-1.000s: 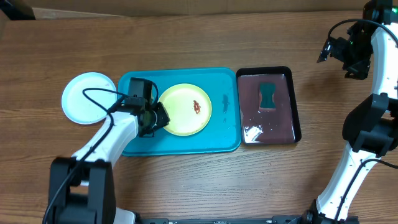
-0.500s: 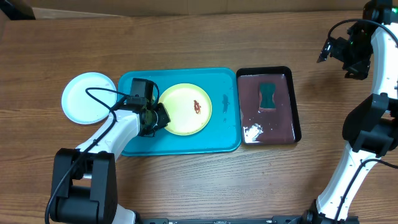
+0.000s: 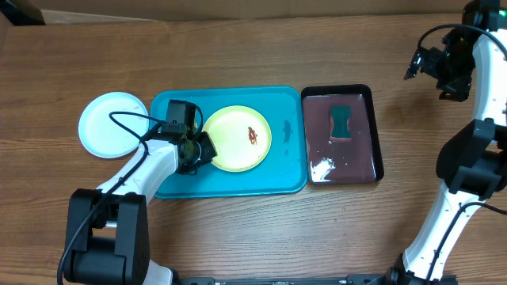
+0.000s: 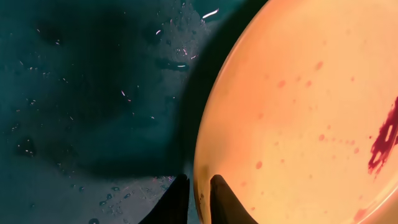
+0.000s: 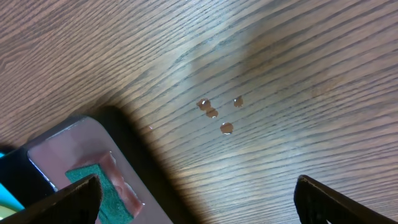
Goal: Clean dirty plates on tray and stack at the side
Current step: 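Reach the right gripper into the brown tray and grasp the sponge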
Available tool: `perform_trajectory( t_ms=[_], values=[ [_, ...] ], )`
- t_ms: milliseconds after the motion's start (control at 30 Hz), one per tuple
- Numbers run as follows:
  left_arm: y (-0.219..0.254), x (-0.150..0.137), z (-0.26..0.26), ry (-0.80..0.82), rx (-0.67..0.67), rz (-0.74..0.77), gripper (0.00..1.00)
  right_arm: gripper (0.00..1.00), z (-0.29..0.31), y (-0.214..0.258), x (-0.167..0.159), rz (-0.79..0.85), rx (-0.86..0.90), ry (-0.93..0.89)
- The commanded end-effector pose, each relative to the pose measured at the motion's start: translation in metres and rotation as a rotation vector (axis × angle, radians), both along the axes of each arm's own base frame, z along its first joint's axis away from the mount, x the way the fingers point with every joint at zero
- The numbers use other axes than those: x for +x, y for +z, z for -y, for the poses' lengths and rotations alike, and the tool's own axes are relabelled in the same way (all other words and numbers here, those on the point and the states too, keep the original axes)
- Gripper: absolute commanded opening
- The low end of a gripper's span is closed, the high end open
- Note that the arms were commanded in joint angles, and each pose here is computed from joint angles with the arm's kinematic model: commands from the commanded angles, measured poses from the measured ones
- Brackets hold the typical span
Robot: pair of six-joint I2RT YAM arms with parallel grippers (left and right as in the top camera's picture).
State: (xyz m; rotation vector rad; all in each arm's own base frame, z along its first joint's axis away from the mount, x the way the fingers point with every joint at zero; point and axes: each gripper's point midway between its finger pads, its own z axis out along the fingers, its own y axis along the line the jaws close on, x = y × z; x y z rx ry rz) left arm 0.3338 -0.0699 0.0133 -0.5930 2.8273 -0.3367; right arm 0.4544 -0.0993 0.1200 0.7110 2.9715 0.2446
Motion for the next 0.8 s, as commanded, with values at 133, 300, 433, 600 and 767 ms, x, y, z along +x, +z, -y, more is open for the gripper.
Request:
perform_trajectory(
  t_ms=[133,300,433,600,767],
  values=[
    [0.0074,0.0068,-0.0012,-0.007,0.014,0.011,0.15,1.0,0.0003,0.0146,0.0026,0.039,-0.005,0.0],
    [0.0105,0.0077,-0.0044,0.003,0.011,0.003,0.13,1.0,0.0003,0.0146,0.0026,0.039,-0.005,0.0],
    [0.0101,0.0067,-0.0056,0.006,0.013,-0.002,0.09,1.0,0.0005,0.0146,0.0026,0.039,-0.005,0.0],
    [0.01,0.0065,-0.0057,0.006,0.013,-0.003,0.04,1.0,0.0005,0.0146,0.0026,0.039,-0.005,0.0],
    [0.0096,0.0056,-0.0056,0.005,0.014,-0.007,0.05,1.0,0.0005,0.0146,0.0026,0.039,-0.005,0.0]
  ],
)
